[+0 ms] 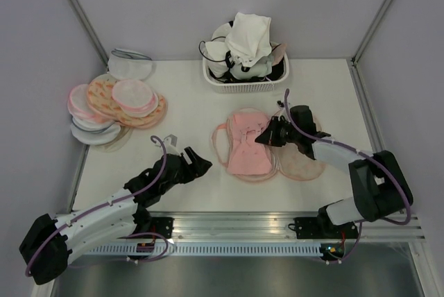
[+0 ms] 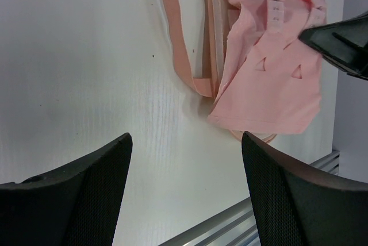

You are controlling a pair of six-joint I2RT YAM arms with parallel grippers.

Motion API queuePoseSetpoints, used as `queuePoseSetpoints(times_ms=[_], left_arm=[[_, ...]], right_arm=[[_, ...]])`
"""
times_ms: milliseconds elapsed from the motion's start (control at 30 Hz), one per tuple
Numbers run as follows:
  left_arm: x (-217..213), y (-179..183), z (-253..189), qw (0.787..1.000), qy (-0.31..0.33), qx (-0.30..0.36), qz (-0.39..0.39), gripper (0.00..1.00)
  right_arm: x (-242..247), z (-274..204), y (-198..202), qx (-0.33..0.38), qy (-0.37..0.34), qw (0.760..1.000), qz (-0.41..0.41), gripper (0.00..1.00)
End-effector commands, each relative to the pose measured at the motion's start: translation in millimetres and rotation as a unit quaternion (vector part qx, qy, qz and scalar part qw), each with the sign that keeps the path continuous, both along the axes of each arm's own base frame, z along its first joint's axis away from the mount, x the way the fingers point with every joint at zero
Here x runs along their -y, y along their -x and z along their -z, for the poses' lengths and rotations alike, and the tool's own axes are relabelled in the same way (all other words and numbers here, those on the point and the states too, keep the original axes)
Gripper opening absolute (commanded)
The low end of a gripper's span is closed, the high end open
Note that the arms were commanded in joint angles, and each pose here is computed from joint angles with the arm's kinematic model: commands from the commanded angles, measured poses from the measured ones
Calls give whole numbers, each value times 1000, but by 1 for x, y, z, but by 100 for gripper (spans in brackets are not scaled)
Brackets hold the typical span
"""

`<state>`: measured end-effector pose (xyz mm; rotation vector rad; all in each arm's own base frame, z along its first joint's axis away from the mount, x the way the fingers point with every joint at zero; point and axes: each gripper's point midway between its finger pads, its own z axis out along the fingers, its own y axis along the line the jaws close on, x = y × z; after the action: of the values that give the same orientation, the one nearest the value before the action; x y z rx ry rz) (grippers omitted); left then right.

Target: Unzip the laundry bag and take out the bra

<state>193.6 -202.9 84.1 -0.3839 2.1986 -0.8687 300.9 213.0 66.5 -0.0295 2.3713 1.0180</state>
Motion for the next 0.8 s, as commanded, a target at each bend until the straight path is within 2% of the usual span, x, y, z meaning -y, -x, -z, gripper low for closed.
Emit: queuePoseSetpoints(times_ms=[0,100,267,567,700,767], left_arm=[[4,-1,-7,1000,9,17,10,80],[3,-2,-7,1000,8,20,8,81],[5,-6,-14,999,15,31,9,80],[11,-5,-9,999,19,26,19,80],[13,-4,-4,999,17,17,25,80],[13,-4,-3,999,17,15,24,80]], right_arm=[[-6,-77,-7,102,-32,994,-24,0],[-13,-144,-9,169,-62,983,-45,0],[-20,-195,-32,219,-75,972,-42,1],[-50,-276,-163,305,-112,946,26,0],[-56,-312,-220,359,-129,922,69,0],[-44,-329,-242,404,-125,898,126,0]])
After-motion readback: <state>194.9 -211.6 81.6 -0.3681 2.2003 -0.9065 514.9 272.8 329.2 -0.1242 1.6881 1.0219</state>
